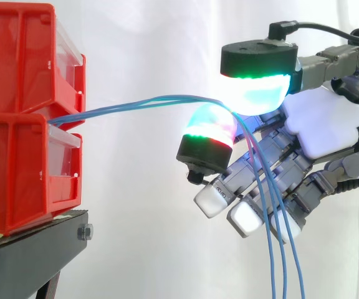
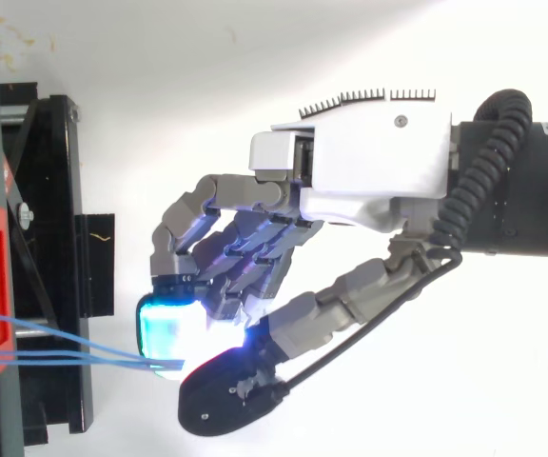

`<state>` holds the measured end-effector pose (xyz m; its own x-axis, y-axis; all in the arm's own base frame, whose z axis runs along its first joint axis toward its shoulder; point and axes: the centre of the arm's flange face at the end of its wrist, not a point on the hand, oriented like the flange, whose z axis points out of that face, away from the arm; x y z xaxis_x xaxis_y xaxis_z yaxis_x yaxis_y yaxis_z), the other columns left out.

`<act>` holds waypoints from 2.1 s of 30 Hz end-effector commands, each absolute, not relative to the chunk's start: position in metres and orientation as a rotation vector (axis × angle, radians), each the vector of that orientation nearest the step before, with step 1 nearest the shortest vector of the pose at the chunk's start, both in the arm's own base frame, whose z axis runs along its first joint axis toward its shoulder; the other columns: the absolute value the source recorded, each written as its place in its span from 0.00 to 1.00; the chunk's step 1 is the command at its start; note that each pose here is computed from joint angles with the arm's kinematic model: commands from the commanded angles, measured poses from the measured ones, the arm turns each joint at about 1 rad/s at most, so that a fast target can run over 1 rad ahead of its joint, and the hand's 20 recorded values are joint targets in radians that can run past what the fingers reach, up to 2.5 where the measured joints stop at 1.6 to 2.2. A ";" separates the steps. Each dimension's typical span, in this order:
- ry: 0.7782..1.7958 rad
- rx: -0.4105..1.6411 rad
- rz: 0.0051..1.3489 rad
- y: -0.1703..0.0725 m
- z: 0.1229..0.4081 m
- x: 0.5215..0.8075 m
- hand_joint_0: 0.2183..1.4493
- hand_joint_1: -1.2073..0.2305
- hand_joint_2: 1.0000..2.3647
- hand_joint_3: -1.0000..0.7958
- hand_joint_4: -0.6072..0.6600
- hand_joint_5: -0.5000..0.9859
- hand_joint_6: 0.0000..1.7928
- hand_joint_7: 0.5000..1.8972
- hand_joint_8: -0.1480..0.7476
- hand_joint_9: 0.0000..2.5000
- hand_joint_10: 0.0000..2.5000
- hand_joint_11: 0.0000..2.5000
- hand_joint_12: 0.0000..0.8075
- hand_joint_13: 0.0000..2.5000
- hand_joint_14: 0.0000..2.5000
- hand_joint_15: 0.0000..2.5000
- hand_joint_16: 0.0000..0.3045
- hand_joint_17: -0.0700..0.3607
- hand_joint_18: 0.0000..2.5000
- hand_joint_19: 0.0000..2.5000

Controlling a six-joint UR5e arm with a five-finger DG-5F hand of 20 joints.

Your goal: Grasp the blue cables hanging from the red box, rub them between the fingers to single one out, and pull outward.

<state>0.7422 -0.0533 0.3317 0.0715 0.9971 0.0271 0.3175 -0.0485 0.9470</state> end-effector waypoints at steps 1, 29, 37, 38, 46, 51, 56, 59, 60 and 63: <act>1.373 1.504 1.016 -0.053 0.332 0.742 0.39 0.16 0.01 0.54 0.54 0.15 0.51 0.27 0.46 0.21 0.00 0.19 0.52 0.26 0.01 0.18 0.18 0.44 0.29 0.17; 1.375 1.504 1.016 -0.052 0.331 0.742 0.25 0.17 0.00 0.28 0.61 0.17 0.51 0.26 0.53 0.33 0.01 0.33 0.55 0.29 0.01 0.19 0.18 0.45 0.31 0.19; 1.374 1.505 1.015 -0.053 0.331 0.742 0.23 0.22 0.00 0.28 0.58 0.21 0.50 0.32 0.55 0.38 0.01 0.31 0.55 0.31 0.01 0.20 0.18 0.45 0.33 0.20; 1.374 1.505 1.015 -0.053 0.331 0.742 0.24 0.23 0.00 0.28 0.57 0.22 0.50 0.34 0.55 0.38 0.01 0.31 0.54 0.32 0.01 0.20 0.18 0.45 0.33 0.20; 1.374 1.505 1.015 -0.053 0.331 0.742 0.30 0.27 0.00 0.28 0.43 0.25 0.48 0.45 0.49 0.43 0.01 0.29 0.50 0.35 0.01 0.20 0.15 0.41 0.33 0.21; 1.373 1.504 1.016 -0.053 0.332 0.742 0.35 0.23 0.01 0.41 0.36 0.25 0.49 0.52 0.49 0.45 0.01 0.30 0.49 0.36 0.01 0.20 0.15 0.40 0.34 0.21; 1.374 1.505 1.015 -0.053 0.331 0.742 0.40 0.21 0.02 0.46 0.33 0.23 0.52 0.52 0.49 0.45 0.01 0.30 0.50 0.37 0.01 0.20 0.15 0.40 0.34 0.20; 1.374 1.503 1.017 -0.052 0.332 0.742 0.44 0.19 0.02 0.43 0.34 0.22 0.52 0.50 0.48 0.43 0.01 0.30 0.49 0.36 0.01 0.20 0.15 0.40 0.34 0.20; 1.373 1.504 1.016 -0.053 0.332 0.742 0.45 0.19 0.01 0.42 0.34 0.22 0.53 0.50 0.48 0.42 0.01 0.30 0.49 0.36 0.01 0.20 0.15 0.40 0.34 0.20; 1.373 1.504 1.016 -0.053 0.332 0.742 0.49 0.20 0.01 0.35 0.27 0.22 0.52 0.50 0.47 0.42 0.01 0.30 0.48 0.36 0.01 0.21 0.14 0.39 0.33 0.21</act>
